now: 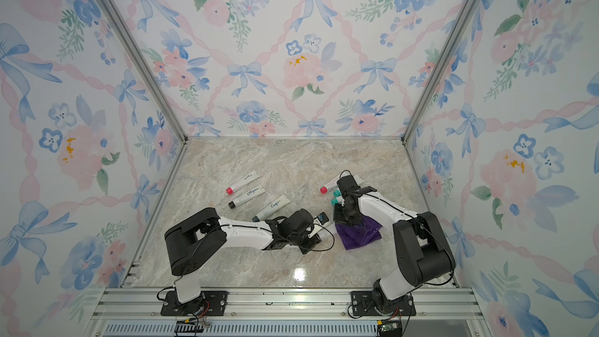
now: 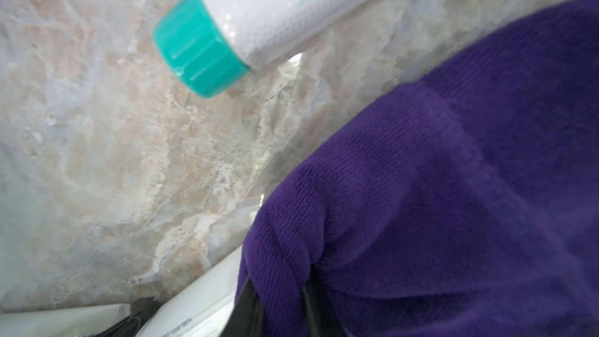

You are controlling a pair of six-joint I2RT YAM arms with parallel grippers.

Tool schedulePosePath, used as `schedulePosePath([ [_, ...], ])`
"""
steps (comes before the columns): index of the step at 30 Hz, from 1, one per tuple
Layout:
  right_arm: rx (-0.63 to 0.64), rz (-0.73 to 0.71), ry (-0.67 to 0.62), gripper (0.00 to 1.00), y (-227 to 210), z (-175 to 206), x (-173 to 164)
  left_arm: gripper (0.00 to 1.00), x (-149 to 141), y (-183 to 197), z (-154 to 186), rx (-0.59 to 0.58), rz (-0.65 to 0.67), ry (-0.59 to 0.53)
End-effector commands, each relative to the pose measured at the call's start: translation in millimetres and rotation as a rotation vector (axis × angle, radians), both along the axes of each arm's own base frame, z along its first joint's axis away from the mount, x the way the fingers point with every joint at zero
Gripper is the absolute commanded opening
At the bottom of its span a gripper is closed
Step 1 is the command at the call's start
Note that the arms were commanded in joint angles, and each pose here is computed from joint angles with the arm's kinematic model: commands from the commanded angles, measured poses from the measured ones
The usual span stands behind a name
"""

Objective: Wipe the surface of the toothpaste tube
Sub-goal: Wipe the dirt from the toothpaste tube.

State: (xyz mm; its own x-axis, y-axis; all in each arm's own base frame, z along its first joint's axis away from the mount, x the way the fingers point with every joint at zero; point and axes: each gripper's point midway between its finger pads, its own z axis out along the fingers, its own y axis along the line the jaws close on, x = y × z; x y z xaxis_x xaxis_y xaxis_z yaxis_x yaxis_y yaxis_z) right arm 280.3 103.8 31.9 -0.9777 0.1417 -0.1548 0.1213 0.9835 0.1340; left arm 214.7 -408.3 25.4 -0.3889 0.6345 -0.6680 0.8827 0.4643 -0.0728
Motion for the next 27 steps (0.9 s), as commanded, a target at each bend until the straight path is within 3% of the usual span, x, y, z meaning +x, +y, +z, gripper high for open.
schedulePosePath([
  [1,-0.167,-0.049,0.079,0.20,-43.7,-21.1,-11.6,0.22,-4.3,3.9,-4.3,0.017,-0.007,-0.001],
  [6,-0.149,-0.034,0.081,0.20,-39.0,-19.5,-10.7,0.22,-4.1,3.2,-5.0,0.017,-0.008,0.000],
  [18,0.140,0.075,0.071,0.20,38.8,5.1,-37.8,0.22,-3.5,3.0,-6.0,0.020,-0.008,-0.001],
  [22,0.108,0.034,0.085,0.20,21.2,-5.5,-31.5,0.22,-3.9,2.6,-5.8,0.019,-0.010,-0.001],
  [27,-0.020,-0.053,0.072,0.20,-19.8,-13.7,-14.5,0.22,-4.1,3.2,-5.4,0.019,-0.008,-0.001],
])
